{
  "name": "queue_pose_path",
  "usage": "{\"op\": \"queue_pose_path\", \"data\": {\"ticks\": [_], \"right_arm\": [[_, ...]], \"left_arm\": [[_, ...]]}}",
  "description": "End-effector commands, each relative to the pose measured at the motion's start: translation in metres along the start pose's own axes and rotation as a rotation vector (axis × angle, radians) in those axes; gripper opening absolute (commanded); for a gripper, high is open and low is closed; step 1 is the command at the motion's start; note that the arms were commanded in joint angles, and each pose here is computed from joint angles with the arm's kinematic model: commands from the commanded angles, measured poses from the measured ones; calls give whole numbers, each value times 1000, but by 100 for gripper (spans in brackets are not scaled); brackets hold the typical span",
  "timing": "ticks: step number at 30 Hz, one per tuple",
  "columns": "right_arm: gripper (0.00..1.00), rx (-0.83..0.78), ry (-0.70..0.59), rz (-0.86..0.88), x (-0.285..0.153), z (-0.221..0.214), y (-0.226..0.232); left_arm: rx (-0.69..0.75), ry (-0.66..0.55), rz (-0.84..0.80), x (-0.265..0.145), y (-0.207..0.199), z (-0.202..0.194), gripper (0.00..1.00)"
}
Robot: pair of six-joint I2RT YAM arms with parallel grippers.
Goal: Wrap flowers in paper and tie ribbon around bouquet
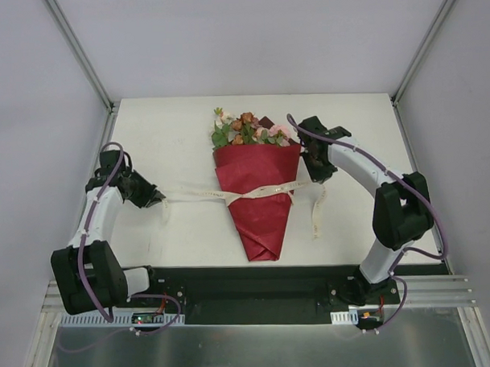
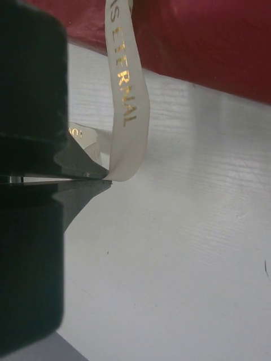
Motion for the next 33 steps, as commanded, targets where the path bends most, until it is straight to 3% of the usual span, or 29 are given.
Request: {"op": "queue_pose_path", "data": {"ticks": [1,2,3,4,8,12,14,15,18,20,22,23,26,29,33], "right_arm": [[1,43,16,117,-1,-6,20],[1,50,17,137,-1,-6,23],[1,51,29,165,-3,-9,28],[1,54,26,174,-4,-9,30],[1,58,21,191,-10,-9,30],[1,66,2,190,-16,-9,27],[1,66,-4,200,-18,-8,28],[1,62,-6,207,-18,-7,29],[1,51,-2,204,-18,-9,28],[1,34,-12,201,-19,-9,25],[1,23,-18,181,-18,-11,21],[1,24,-23,181,-17,-11,20],[1,31,-25,206,-15,-12,24],[1,41,-34,258,-18,-9,33],[1,29,-38,270,-21,-13,32]], "left_arm": [[5,88,-95,12,-11,-9,39],[-7,98,-96,13,-10,-12,55],[-28,84,-72,13,-6,-13,80],[-39,71,-49,13,0,-17,99],[-79,-44,-86,-11,-13,-14,99],[-81,79,-200,-8,-69,-34,99],[47,30,-210,-7,-101,-16,86],[189,-27,-245,-13,-121,-3,80],[716,-40,-341,-5,-166,-4,80],[955,68,-263,12,-146,-14,71],[1125,64,-238,16,-129,-14,75],[1301,61,-212,23,-117,-12,83],[1508,86,-165,47,-95,-13,85],[1720,93,-251,74,-106,-34,85],[1892,12,-218,86,-119,-19,89]]}}
Point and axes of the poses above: each gripper's point midway between its finger pads, its own x axis out along the fingers, its own y axis along the line the jaws close on, z = x × y, the point moved 1 cm from there along -x, back along the fingers, and after that the axes turned 15 degrees about x, right-handed, at the moved point
